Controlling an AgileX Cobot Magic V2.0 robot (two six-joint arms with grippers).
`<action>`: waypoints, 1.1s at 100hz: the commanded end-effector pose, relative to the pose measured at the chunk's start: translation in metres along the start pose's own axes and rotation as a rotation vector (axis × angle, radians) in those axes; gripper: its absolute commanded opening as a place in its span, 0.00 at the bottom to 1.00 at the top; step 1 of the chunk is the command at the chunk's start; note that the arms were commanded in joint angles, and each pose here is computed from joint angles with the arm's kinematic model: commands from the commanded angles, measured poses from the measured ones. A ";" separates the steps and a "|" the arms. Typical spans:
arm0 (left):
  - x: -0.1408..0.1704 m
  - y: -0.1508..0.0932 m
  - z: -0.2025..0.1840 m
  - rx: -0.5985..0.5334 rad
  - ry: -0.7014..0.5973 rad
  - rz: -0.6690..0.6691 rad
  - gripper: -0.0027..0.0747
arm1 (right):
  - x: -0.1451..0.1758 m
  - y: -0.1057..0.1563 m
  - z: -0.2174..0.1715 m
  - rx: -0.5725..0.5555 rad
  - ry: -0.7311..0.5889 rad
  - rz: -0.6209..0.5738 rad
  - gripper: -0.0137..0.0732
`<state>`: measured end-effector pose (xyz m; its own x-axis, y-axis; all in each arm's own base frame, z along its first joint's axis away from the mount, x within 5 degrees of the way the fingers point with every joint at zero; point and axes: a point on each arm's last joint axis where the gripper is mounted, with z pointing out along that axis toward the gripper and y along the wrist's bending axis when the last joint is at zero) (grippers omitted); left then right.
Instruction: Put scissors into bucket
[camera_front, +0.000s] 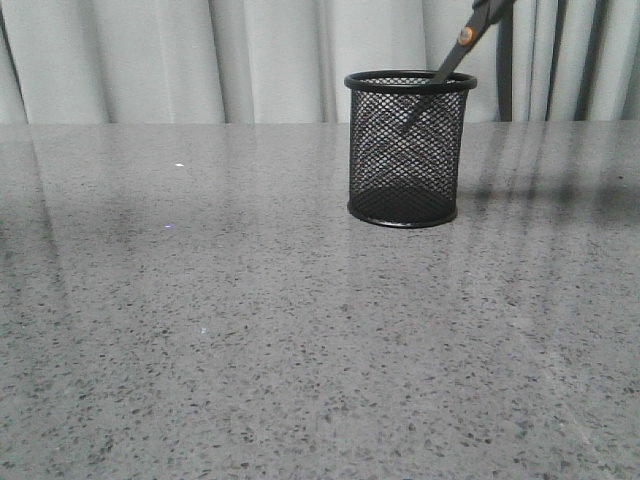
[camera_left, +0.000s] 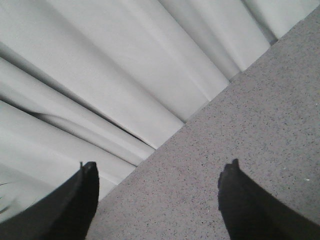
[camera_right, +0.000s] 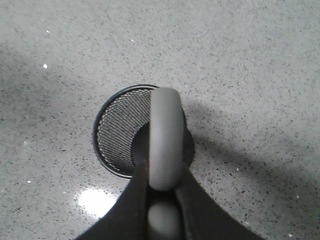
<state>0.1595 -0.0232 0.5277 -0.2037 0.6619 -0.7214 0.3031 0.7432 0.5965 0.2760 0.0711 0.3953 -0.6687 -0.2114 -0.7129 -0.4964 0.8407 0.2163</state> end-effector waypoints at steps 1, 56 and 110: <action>-0.009 0.007 -0.011 -0.059 -0.090 -0.021 0.64 | -0.013 0.004 -0.012 0.009 -0.098 -0.011 0.11; -0.010 0.007 -0.011 -0.058 -0.093 -0.022 0.65 | -0.016 -0.002 0.009 -0.045 -0.042 0.033 0.11; -0.010 0.007 -0.011 -0.058 -0.093 -0.022 0.65 | -0.033 -0.004 0.009 -0.056 -0.062 0.018 0.42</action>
<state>0.1594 -0.0234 0.5277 -0.2030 0.6610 -0.7224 0.3043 0.7438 0.5951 0.3082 0.0793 0.3845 -0.7227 -0.2151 -0.6568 -0.5044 0.8138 0.2885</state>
